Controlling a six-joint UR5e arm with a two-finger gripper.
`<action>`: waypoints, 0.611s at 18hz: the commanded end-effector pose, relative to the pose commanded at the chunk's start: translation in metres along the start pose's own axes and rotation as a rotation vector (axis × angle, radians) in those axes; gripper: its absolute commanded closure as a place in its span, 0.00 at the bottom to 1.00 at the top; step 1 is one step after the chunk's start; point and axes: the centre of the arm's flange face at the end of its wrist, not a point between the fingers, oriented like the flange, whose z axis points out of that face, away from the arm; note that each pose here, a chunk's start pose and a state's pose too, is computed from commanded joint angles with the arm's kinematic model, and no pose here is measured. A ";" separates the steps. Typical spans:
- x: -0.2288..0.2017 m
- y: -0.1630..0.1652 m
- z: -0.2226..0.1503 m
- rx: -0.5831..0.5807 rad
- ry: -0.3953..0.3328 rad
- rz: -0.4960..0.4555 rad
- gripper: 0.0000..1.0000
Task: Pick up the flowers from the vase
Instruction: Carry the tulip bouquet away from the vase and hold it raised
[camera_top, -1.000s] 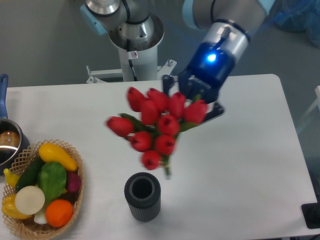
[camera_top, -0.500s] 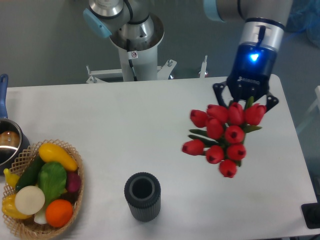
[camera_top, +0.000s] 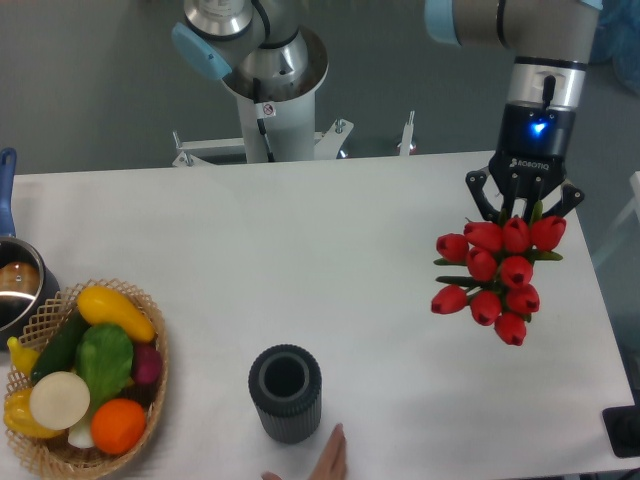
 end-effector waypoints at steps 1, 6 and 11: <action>0.000 0.001 0.001 -0.015 0.000 -0.001 1.00; -0.003 0.001 -0.011 -0.200 -0.007 0.066 1.00; 0.020 -0.022 0.003 -0.374 0.014 0.156 1.00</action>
